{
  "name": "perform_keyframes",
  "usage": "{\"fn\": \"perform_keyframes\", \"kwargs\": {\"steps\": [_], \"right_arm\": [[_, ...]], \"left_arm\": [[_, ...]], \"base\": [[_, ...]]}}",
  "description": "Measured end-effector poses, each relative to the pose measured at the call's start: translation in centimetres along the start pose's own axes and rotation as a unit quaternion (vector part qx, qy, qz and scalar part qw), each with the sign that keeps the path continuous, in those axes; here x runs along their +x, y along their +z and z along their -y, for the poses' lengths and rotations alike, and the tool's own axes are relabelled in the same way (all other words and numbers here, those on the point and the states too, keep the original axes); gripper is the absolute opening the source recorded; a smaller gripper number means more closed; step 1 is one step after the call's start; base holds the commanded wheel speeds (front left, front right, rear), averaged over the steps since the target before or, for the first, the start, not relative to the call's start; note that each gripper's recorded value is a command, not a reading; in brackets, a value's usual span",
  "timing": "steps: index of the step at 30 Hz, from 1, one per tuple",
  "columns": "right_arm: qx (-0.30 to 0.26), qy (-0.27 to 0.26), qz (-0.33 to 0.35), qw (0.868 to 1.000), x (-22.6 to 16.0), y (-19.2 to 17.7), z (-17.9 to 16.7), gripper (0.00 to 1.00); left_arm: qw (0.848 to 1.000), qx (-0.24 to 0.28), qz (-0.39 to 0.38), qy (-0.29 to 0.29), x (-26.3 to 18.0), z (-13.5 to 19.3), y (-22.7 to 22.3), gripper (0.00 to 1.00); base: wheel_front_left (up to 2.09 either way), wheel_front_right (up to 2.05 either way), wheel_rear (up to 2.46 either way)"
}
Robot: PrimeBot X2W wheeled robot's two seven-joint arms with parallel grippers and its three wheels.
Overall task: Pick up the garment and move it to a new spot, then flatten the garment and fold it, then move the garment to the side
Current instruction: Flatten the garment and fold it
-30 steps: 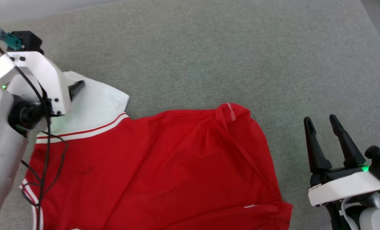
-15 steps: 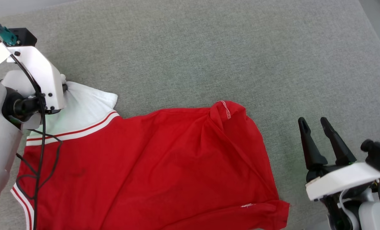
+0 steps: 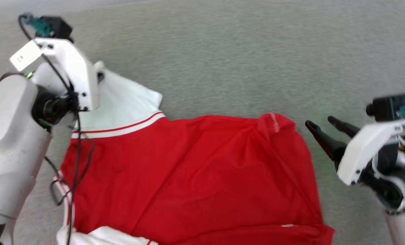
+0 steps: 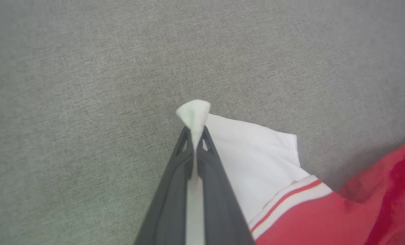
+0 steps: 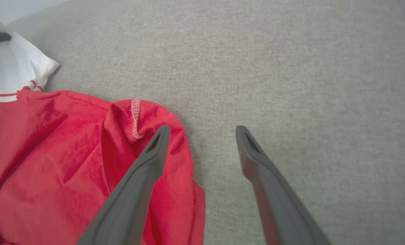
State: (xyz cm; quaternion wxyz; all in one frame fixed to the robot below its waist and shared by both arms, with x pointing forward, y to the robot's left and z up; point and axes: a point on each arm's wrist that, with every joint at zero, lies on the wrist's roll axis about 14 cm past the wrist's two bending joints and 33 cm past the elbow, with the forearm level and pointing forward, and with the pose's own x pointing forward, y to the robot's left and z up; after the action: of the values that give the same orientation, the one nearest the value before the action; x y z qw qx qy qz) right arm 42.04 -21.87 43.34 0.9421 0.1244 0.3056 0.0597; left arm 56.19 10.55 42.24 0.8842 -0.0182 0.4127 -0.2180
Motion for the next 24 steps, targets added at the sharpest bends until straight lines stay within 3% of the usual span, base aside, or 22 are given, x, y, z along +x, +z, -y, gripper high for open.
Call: {"fn": "perform_keyframes", "kwargs": {"steps": [8,18,19,20,21,24], "right_arm": [[-0.082,0.055,-0.113,0.989,4.2,-0.3,-3.3,1.0],[-0.124,0.065,-0.267,0.953,6.4,-5.8,-3.5,1.0],[-0.127,0.065,-0.278,0.95,6.5,-6.1,-3.4,0.77],[-0.127,0.068,-0.283,0.948,6.5,-6.2,-3.5,0.22],[-0.127,0.068,-0.287,0.947,6.5,-6.3,-3.5,0.0],[-0.121,0.074,-0.287,0.947,6.5,-6.1,-3.8,0.0]], "left_arm": [[0.999,0.008,0.041,0.009,-2.0,-1.2,0.9,0.0],[0.999,-0.004,0.048,0.017,-2.0,-2.7,0.1,0.0],[0.999,-0.007,0.049,0.017,-2.0,-2.8,0.0,0.0],[0.999,-0.008,0.05,0.017,-2.0,-2.8,0.0,0.0],[0.999,-0.009,0.05,0.017,-2.0,-2.9,-0.1,0.0],[0.998,-0.01,0.059,0.02,-2.3,-3.0,0.1,0.0]], "base": [[0.0,0.0,0.0],[0.0,0.0,0.0],[0.0,0.0,0.0],[0.0,0.0,0.0],[0.0,0.0,0.0],[0.0,0.0,0.0]]}}
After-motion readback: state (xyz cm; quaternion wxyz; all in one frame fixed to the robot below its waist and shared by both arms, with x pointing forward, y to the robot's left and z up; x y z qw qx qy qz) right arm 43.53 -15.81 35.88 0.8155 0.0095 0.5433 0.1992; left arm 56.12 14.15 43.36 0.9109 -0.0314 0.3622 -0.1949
